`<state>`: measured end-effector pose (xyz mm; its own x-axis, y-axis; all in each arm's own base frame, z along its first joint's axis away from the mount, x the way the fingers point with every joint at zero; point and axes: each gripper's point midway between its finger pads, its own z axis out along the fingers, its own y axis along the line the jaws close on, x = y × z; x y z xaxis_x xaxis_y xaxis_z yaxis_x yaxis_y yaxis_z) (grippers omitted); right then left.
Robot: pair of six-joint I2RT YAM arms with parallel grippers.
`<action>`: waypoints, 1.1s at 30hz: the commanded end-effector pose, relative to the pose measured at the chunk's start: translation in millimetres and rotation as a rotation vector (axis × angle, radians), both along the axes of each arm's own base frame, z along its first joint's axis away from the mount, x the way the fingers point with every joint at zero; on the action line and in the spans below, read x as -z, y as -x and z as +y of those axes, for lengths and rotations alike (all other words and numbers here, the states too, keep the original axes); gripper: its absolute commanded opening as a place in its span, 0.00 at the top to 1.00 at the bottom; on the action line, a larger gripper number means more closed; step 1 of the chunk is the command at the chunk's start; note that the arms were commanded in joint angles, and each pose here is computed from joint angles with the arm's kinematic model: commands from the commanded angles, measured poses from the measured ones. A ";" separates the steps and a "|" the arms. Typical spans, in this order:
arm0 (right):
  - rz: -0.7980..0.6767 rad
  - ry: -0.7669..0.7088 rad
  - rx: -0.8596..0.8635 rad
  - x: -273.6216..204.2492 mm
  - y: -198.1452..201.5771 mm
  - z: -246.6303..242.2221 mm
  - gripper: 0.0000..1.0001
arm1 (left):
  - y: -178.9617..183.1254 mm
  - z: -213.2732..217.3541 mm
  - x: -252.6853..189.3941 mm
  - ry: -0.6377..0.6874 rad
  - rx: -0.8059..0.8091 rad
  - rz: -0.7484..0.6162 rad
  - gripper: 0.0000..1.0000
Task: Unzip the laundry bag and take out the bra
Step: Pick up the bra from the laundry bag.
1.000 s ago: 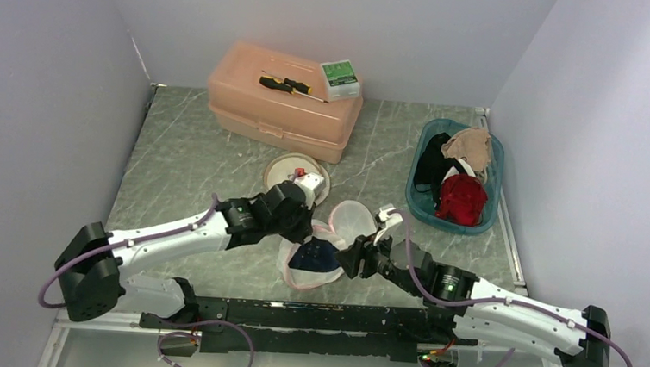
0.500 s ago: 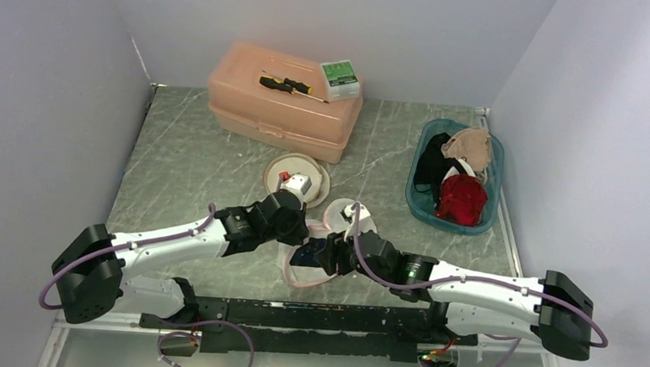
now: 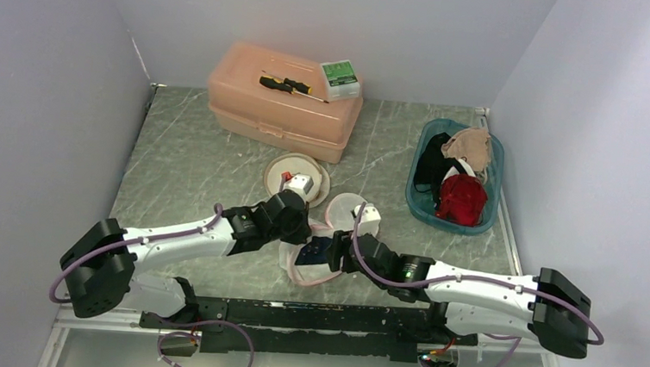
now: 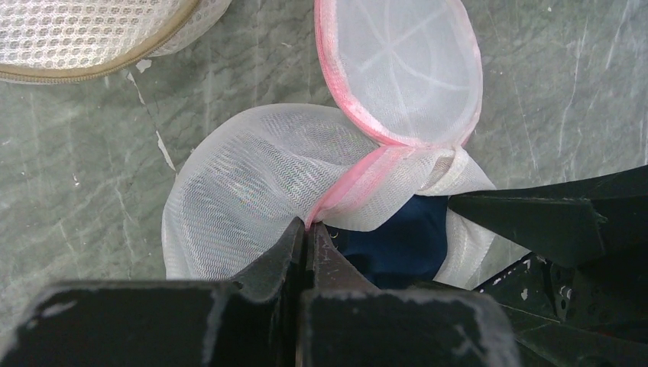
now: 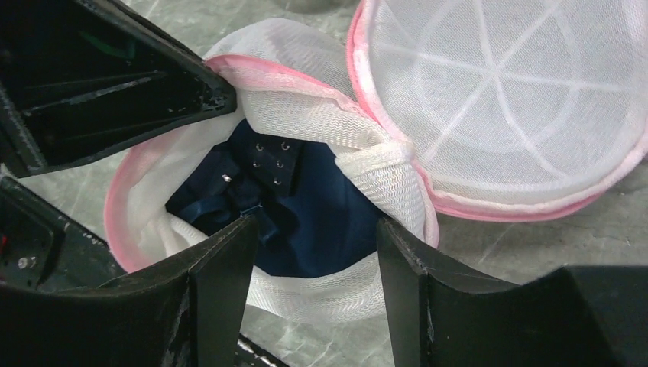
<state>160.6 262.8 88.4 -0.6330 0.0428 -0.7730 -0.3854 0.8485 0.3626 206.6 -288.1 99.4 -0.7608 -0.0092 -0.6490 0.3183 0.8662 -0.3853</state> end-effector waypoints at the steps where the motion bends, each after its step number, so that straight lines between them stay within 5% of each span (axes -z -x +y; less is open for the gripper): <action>1: -0.005 0.027 0.069 5.9 -8.8 -7.0 0.37 | -7.8 -13.2 -12.8 0.053 0.006 -0.024 0.98; 17: 0.080 0.087 0.102 43.8 -5.9 -15.9 0.31 | -6.0 -20.6 -6.3 0.074 0.015 0.001 0.97; 33: 0.049 -0.176 -0.086 0.9 2.9 31.5 0.37 | -0.1 -18.4 0.0 0.078 0.016 0.030 0.97</action>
